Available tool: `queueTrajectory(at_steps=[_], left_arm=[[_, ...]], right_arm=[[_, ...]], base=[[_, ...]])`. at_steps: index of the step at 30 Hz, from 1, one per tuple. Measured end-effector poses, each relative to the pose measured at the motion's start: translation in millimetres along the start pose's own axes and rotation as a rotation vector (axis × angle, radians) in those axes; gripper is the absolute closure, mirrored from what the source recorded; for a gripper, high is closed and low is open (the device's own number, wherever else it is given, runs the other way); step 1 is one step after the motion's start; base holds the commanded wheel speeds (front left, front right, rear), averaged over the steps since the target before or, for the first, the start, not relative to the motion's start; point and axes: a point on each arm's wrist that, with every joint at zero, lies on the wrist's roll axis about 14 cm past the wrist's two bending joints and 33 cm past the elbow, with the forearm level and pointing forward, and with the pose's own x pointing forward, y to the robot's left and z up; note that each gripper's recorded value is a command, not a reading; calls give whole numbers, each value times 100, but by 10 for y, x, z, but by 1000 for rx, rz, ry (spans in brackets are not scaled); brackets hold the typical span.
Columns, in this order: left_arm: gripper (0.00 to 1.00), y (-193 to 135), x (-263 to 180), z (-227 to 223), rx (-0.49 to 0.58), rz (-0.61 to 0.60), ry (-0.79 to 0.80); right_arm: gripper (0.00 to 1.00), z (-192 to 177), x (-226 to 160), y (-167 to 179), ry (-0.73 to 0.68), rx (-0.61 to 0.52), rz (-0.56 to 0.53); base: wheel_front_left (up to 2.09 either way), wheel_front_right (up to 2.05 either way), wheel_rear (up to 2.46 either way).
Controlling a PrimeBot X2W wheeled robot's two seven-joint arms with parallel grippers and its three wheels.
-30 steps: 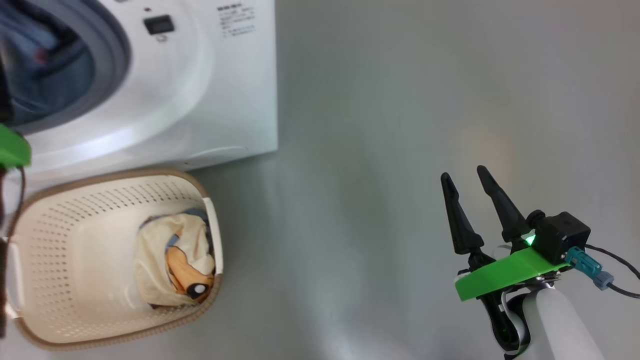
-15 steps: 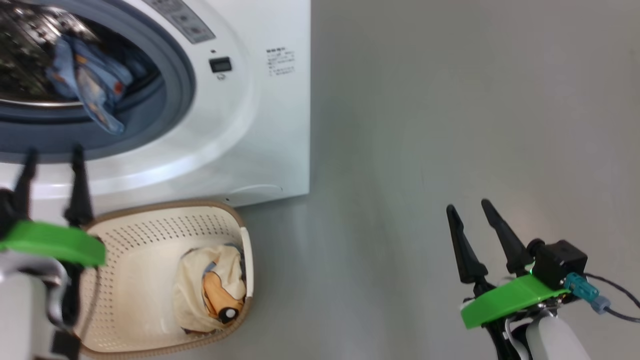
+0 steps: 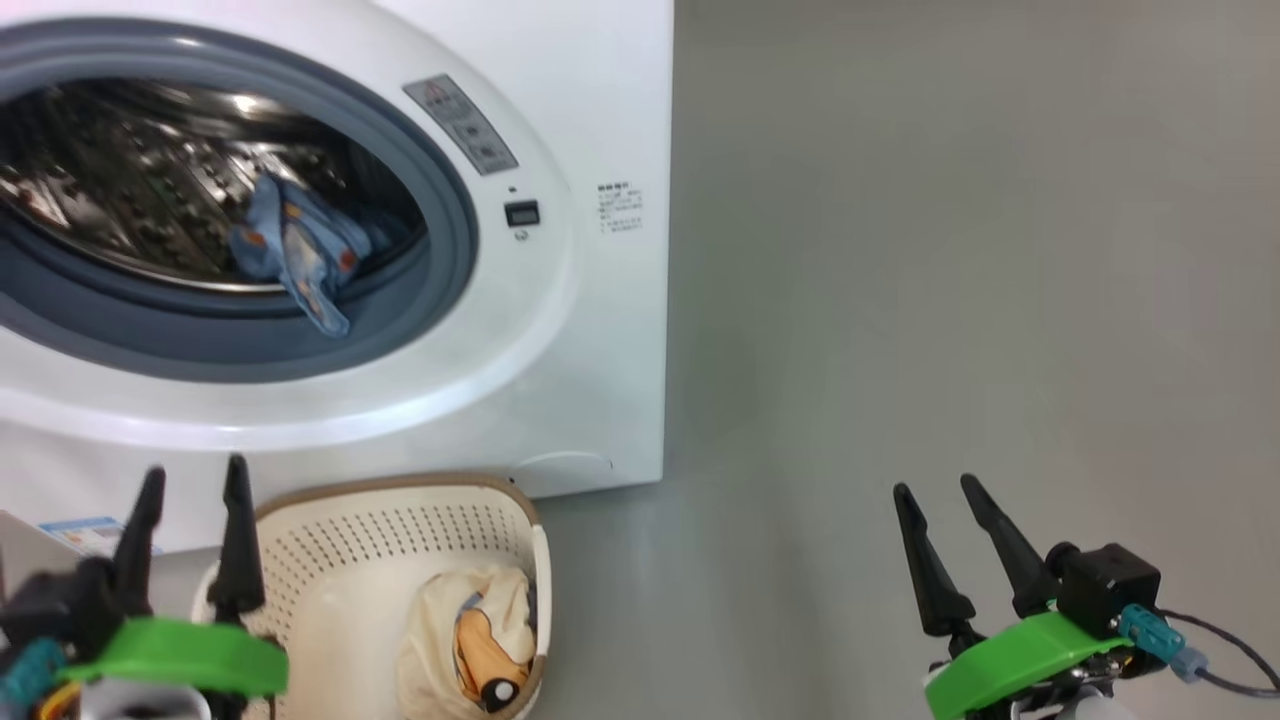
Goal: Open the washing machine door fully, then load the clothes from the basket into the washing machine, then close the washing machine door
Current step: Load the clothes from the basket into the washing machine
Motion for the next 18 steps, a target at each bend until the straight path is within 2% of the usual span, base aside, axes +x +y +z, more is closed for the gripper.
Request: queueTrajectory(at_steps=[8, 18], left_arm=[[0, -45, -382, 96, -31, 15, -32], [0, -157, -424, 89, -36, -10, -33]], right_arm=[[0, 140, -154, 97, -40, 3, 22], [0, 124, -210, 124, -36, 6, 28]], base=[[0, 0, 0], [0, 0, 0]])
